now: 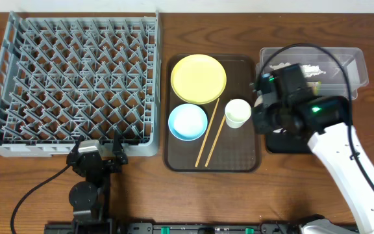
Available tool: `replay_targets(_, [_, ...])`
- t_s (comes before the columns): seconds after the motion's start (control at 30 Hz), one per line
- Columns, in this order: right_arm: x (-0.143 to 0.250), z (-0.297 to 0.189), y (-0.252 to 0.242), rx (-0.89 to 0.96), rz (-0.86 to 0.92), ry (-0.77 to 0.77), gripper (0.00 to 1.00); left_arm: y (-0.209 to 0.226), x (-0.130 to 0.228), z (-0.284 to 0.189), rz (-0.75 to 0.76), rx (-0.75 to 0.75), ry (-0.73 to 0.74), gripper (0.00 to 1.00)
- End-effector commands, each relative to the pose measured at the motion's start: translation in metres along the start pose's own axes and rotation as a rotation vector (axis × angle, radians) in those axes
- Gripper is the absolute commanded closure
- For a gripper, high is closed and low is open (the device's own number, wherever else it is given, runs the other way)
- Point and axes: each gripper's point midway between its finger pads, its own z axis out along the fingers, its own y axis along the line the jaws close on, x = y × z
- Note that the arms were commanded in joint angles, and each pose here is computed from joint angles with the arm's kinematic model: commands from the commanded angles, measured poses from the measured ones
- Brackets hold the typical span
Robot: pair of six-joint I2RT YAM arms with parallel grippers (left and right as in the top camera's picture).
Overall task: Sort waste into correct bins and load items into the dishwasher
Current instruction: 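Tip the white bowl over the black tray to dump the rice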
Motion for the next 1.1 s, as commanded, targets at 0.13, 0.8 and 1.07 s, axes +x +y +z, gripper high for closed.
replay_targets(0.13, [0.005, 0.025, -0.039, -0.142, 0.151, -0.077, 0.99, 0.002, 0.017, 0.002, 0.007, -0.008, 0.041, 0.11])
replay_targets(0.8, [-0.001, -0.021, -0.082, -0.707, 0.366, -0.469, 0.99, 0.002, 0.017, 0.002, 0.007, -0.008, 0.041, 0.11])
replay_targets(1.07, [0.008, -0.04, -0.119, -0.749, 0.561, -0.533, 0.99, 0.002, 0.017, 0.002, 0.007, -0.008, 0.041, 0.11])
